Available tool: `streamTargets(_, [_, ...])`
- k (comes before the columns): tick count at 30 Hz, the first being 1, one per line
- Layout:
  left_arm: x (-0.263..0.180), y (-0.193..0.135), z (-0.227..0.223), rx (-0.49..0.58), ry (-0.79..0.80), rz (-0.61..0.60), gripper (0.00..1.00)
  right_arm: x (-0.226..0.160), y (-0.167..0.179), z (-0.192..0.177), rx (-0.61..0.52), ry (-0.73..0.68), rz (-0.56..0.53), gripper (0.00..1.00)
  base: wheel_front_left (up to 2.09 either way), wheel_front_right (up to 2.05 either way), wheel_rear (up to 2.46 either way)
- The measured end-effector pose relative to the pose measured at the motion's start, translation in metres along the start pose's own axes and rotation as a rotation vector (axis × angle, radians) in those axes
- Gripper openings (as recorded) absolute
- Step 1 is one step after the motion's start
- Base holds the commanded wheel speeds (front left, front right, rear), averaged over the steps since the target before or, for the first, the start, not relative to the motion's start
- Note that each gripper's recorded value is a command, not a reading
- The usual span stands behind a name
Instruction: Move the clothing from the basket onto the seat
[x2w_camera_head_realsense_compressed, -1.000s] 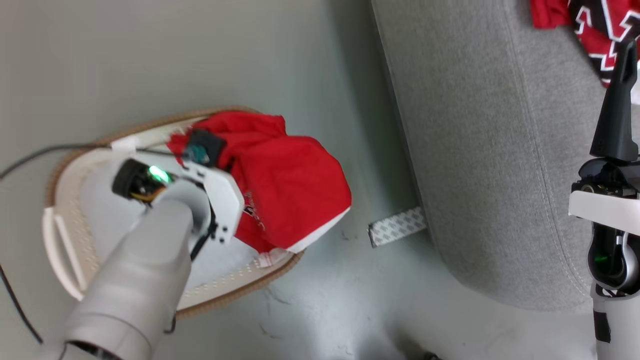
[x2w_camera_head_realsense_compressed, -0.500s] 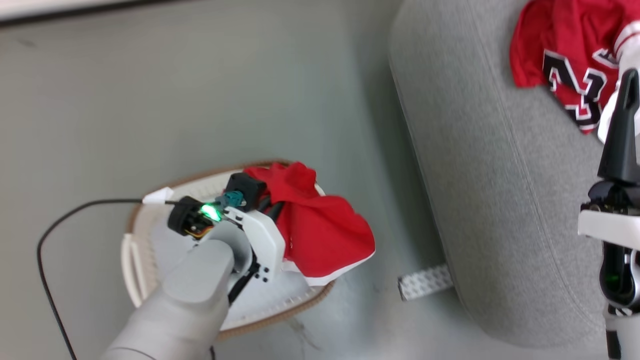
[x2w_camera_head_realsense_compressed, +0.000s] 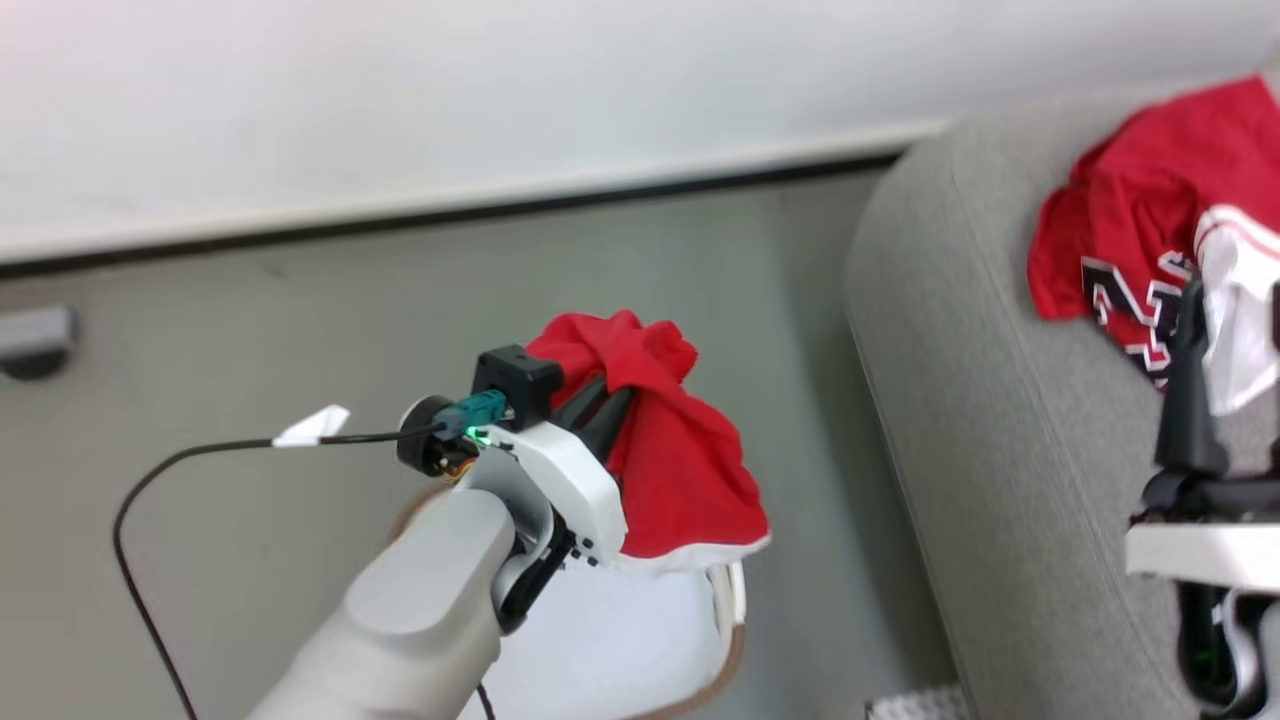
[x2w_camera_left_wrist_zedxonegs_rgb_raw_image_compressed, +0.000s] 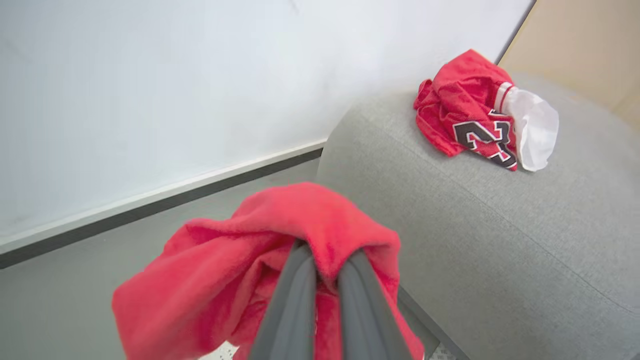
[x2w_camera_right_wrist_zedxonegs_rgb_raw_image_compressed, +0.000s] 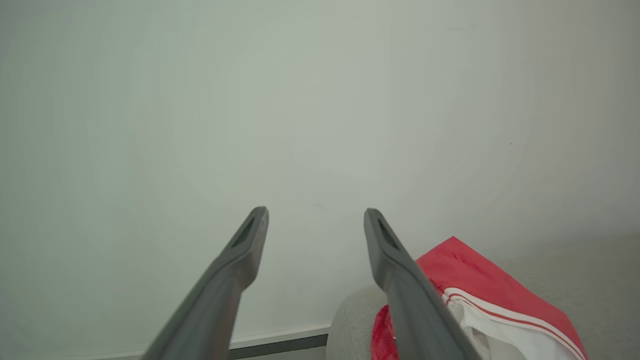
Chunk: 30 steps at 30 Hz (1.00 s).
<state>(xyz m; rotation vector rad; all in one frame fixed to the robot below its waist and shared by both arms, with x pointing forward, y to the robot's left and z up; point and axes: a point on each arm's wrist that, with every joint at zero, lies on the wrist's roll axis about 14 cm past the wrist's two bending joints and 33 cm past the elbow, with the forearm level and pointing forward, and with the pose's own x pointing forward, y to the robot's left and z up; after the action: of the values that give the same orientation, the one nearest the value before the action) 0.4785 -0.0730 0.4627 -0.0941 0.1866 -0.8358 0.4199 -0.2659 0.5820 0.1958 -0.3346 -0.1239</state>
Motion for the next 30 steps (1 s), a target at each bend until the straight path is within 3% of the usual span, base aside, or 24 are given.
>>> streamTargets(19, [-0.073,-0.018,0.183,0.172,-0.444,0.084,0.00,-0.046,0.101,-0.021,0.181,0.115,0.248,1.00,0.00,0.00,0.00])
streamTargets(30, [-0.084,-0.015,0.184,0.168,-0.442,0.108,0.00,-0.049,0.124,-0.035,0.190,0.158,0.314,1.00,0.00,0.00,0.00])
